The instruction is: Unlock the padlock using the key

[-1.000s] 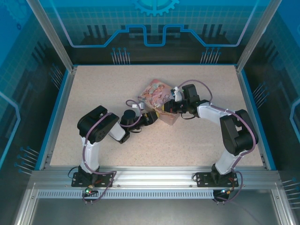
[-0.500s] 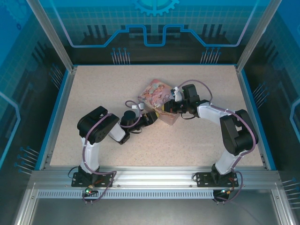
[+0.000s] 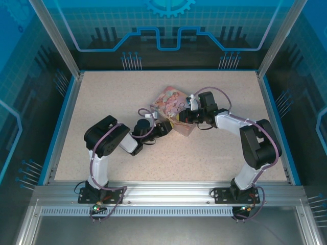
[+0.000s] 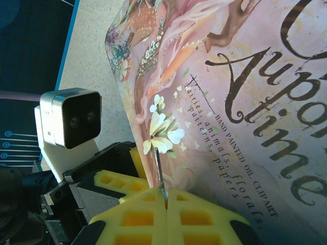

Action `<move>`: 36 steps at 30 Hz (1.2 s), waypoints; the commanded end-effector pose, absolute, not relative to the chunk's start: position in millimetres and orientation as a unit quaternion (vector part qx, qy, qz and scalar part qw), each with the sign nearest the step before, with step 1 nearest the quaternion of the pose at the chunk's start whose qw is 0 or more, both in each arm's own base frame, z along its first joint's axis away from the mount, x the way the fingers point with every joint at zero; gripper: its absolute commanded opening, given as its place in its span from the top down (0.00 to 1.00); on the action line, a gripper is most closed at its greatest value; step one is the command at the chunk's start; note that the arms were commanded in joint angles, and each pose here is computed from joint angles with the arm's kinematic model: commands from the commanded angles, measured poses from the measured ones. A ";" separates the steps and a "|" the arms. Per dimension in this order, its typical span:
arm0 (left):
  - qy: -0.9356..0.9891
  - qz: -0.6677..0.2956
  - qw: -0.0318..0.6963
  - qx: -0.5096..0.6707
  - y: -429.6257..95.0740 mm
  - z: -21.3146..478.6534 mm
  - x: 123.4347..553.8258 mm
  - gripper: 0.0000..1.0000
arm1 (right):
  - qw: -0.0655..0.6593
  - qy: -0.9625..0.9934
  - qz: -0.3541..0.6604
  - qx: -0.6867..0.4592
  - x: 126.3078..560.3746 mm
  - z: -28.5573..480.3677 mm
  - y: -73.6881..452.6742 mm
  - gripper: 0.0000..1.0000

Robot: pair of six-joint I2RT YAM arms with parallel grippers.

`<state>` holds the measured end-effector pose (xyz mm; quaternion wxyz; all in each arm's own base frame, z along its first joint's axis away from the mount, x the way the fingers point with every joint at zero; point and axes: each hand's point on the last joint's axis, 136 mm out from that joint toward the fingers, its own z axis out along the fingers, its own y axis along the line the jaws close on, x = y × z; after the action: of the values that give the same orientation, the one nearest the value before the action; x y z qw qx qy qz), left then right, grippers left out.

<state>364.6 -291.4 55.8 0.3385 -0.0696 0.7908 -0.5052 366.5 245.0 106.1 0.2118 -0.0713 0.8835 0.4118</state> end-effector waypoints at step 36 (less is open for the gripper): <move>0.781 -0.525 0.301 -0.155 -308.4 133.7 374.0 0.77 | 0.217 0.898 0.319 -0.210 266.2 113.2 207.0 1.00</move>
<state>369.9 -295.5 93.6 0.2910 -0.1645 0.8065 -0.4877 286.1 208.9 122.9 0.2442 -0.1751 0.8884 0.3471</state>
